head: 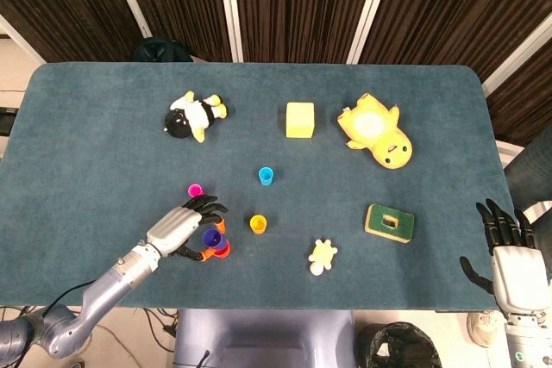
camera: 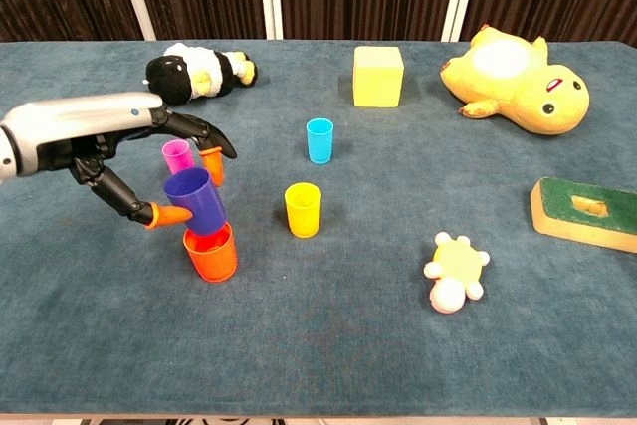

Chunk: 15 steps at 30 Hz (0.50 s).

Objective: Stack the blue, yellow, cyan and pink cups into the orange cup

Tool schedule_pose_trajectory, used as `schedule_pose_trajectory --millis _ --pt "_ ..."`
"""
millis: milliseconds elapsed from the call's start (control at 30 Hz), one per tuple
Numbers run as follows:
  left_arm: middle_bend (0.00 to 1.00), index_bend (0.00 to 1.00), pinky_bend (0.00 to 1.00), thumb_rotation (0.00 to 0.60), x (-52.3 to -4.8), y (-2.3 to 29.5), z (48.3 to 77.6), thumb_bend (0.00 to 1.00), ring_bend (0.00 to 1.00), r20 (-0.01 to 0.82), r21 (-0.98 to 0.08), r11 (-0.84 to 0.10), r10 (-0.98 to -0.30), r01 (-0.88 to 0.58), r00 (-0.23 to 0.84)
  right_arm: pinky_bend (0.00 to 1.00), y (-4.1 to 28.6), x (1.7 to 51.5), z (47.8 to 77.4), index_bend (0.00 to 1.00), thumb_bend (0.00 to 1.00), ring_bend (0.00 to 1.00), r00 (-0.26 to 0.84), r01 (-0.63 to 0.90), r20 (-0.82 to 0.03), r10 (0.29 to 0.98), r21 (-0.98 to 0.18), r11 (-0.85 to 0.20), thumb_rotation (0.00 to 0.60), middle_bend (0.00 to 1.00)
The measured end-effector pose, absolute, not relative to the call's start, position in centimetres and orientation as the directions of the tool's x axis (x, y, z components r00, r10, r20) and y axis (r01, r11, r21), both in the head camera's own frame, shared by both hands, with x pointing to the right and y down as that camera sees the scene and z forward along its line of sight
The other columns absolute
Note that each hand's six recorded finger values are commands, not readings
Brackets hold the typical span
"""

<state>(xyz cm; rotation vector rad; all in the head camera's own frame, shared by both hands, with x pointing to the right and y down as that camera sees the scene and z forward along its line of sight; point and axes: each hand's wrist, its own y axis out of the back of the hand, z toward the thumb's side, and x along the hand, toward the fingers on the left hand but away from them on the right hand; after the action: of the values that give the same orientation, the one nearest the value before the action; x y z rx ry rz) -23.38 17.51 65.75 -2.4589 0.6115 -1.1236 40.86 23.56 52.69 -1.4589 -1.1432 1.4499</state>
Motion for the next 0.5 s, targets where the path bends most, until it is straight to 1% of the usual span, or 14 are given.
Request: schedule_pose_trajectory --millis 367,500 --pt "0.18 0.44 0.02 0.6 -23.17 18.12 66.25 0.31 0.04 0.614 -0.484 -0.849 -0.503 -0.214 0.608 0.06 23.58 40.95 52.68 0.05 0.32 0.14 -0.05 0.076 -0.308 0.95 -0.95 -0.304 0.6 0.07" --pt "0.18 0.43 0.02 0.6 -23.4 18.06 66.44 0.31 0.04 0.62 -0.498 -0.845 -0.504 -0.195 0.602 0.06 23.58 40.96 52.68 0.05 0.32 0.14 -0.051 0.077 -0.308 0.95 -0.95 -0.303 0.6 0.07"
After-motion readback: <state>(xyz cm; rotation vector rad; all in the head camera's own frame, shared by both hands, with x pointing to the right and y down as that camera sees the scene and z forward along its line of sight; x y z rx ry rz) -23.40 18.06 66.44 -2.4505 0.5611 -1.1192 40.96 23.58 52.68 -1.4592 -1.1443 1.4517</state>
